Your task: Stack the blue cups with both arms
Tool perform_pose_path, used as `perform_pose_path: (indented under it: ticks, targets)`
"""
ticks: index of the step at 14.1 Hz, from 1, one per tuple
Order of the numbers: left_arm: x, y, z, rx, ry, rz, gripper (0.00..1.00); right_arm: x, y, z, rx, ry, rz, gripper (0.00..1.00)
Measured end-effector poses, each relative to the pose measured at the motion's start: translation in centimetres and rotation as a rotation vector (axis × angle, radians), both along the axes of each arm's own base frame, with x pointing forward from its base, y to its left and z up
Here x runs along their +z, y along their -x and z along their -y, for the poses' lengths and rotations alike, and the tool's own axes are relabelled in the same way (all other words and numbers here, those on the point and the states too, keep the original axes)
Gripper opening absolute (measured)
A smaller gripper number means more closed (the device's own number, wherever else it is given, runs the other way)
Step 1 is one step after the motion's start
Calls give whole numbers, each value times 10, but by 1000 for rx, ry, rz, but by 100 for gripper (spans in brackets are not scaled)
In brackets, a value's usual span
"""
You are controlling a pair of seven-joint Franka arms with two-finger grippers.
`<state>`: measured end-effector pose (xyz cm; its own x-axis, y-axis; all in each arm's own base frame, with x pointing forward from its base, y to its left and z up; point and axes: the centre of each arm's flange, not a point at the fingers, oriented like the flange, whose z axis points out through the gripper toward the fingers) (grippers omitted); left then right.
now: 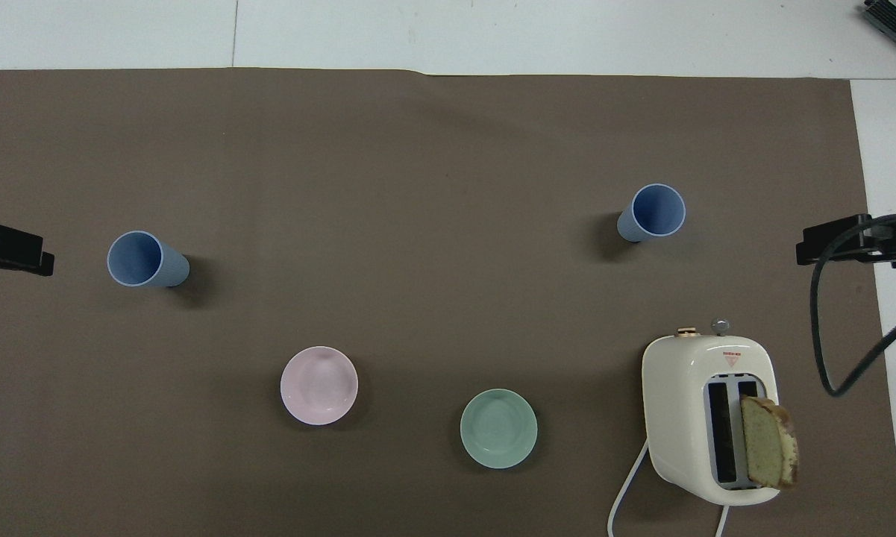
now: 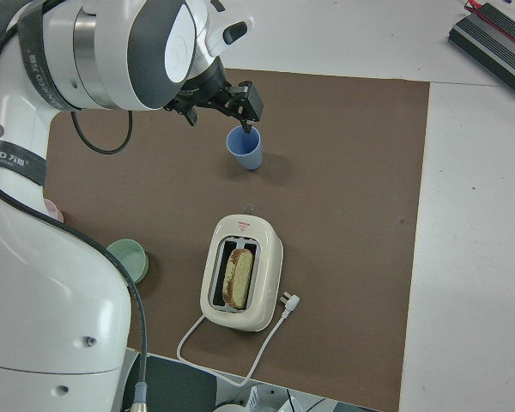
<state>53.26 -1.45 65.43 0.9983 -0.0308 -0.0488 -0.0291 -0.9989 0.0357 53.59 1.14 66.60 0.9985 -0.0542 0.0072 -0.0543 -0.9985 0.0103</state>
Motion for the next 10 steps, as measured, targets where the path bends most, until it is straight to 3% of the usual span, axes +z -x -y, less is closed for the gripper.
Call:
perform_pose_path:
  ticks: [10]
  targets:
    - [0, 0, 1, -2, 0, 0, 100, 0, 0, 5, -9, 0, 0, 100]
